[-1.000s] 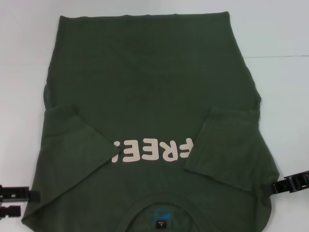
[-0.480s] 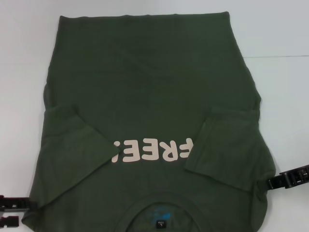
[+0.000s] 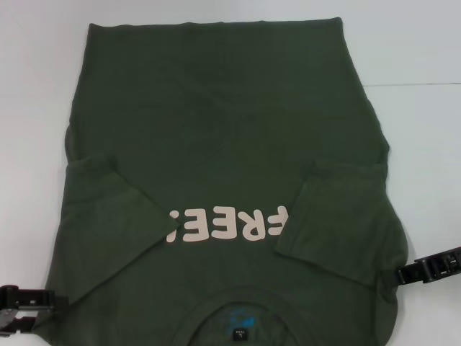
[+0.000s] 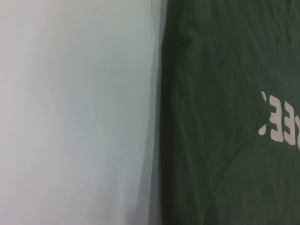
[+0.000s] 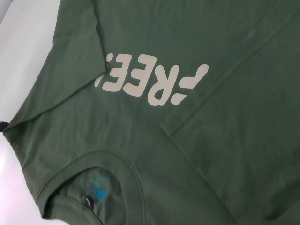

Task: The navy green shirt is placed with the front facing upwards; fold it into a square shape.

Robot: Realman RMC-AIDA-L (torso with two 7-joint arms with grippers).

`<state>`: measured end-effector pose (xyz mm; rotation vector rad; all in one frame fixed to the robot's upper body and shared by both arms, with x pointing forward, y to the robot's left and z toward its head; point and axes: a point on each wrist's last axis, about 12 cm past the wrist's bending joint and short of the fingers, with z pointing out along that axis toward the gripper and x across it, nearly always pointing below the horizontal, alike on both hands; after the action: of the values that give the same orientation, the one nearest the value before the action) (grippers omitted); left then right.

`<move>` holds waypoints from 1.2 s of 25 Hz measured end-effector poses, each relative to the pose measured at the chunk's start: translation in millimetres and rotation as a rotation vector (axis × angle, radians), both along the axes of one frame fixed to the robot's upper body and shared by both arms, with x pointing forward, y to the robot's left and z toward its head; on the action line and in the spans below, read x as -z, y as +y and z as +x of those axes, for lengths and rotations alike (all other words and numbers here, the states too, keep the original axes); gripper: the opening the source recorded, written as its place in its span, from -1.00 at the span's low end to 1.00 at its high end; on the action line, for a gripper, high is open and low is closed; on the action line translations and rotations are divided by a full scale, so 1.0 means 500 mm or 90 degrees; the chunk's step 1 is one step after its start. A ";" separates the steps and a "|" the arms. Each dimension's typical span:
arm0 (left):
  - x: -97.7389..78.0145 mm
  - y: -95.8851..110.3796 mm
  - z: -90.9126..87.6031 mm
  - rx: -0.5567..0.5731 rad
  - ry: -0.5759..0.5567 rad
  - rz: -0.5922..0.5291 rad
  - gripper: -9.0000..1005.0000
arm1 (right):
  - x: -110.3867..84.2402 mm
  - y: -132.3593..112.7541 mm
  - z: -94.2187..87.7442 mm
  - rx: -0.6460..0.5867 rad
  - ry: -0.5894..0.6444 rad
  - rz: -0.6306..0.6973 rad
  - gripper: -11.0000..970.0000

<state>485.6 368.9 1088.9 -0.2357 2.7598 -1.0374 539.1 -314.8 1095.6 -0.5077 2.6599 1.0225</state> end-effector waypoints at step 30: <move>0.016 -0.003 0.006 -0.009 0.010 0.014 0.41 | 0.000 0.006 0.000 -0.006 0.002 0.010 -0.93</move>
<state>488.6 367.2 1080.9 -0.2607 2.7771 -1.0055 538.9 -311.9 1095.4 -0.5160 2.6524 1.0475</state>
